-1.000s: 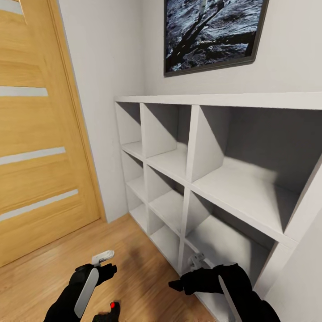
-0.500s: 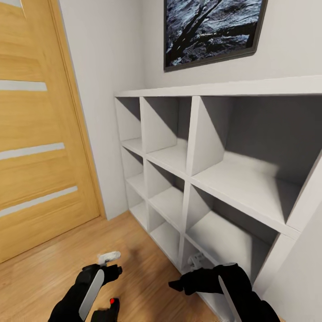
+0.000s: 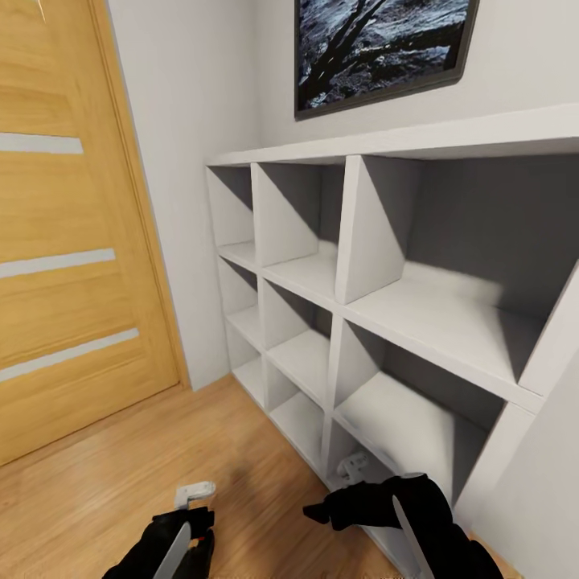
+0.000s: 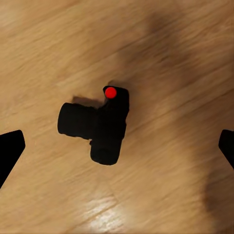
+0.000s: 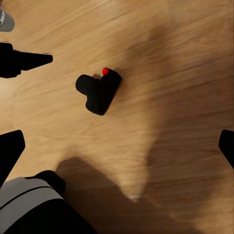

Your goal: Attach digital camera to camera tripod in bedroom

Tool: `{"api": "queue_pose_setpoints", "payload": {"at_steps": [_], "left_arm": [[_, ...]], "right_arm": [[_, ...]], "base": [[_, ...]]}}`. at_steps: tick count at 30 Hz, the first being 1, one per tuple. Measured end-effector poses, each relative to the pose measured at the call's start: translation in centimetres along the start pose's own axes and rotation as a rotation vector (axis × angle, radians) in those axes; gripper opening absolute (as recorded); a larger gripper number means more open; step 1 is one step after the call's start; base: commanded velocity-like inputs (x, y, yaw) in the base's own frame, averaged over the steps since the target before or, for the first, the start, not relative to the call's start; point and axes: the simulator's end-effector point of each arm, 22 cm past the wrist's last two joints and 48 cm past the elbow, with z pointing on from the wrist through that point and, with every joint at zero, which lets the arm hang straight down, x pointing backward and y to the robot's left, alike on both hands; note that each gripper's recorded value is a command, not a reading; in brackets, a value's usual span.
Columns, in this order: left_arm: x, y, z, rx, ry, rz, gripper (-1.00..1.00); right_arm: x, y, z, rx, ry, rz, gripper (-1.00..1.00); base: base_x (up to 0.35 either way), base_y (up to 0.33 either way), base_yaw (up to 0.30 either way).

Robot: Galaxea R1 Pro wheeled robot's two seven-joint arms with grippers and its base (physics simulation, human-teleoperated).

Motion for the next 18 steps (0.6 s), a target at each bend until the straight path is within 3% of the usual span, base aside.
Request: {"api": "queue_pose_setpoints", "payload": {"at_steps": [18], "left_arm": [[4.0,0.1,3.6,0.003,-0.003,-0.001,1.00]], "right_arm": [[3.1,-1.3,2.5,0.000,0.000,0.000,1.00]], "base": [[0.000,0.000,0.000]]}}
